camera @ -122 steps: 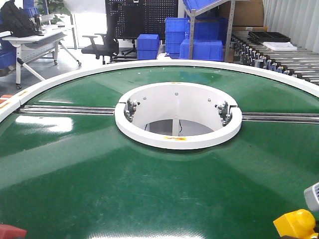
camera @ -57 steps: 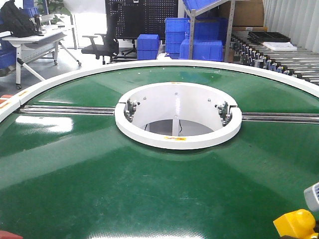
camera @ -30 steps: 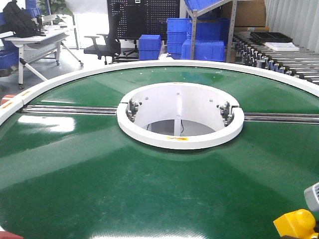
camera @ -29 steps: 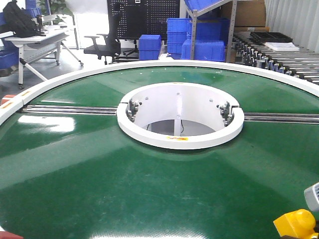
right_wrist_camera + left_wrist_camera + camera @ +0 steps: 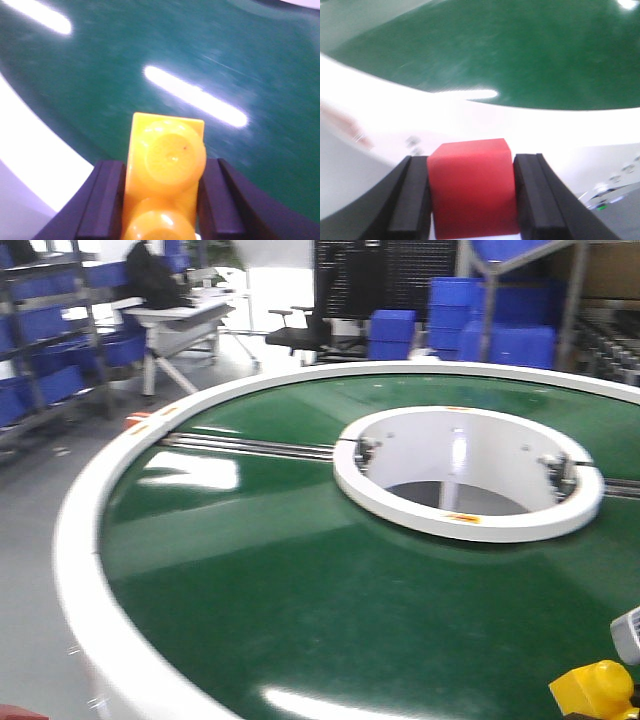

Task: Pick red and yellow blocks into blue bin
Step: 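Drive the base away from the table holding both blocks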

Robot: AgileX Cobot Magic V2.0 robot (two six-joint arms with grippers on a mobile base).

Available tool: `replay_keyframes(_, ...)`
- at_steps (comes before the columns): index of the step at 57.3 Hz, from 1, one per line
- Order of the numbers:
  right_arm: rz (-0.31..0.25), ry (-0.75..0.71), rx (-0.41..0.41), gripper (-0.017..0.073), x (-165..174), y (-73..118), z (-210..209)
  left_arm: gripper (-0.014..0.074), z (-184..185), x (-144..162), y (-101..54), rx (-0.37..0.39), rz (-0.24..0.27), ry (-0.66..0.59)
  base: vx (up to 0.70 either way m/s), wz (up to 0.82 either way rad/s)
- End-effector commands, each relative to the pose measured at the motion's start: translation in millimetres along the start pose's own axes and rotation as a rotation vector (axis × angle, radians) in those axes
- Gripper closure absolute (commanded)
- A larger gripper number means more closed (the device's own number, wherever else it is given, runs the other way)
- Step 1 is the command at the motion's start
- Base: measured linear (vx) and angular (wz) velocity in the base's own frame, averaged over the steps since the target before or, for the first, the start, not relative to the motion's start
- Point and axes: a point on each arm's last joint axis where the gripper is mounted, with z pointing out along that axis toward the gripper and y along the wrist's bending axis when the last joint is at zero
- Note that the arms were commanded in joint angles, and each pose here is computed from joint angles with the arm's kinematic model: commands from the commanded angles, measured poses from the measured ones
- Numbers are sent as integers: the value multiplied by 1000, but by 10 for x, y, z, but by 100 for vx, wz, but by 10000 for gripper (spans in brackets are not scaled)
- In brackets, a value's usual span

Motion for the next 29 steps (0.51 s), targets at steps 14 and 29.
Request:
replay_keyframes(14,-12,-103,13,328,-133,-19,-89,359,-59,-126,-12,4,-7,-96,-10,73)
replay_keyframes(29,-12,-103,13,328,-133,-19,-89,359,-59,-126,-12,4,-7,-96,-10,74)
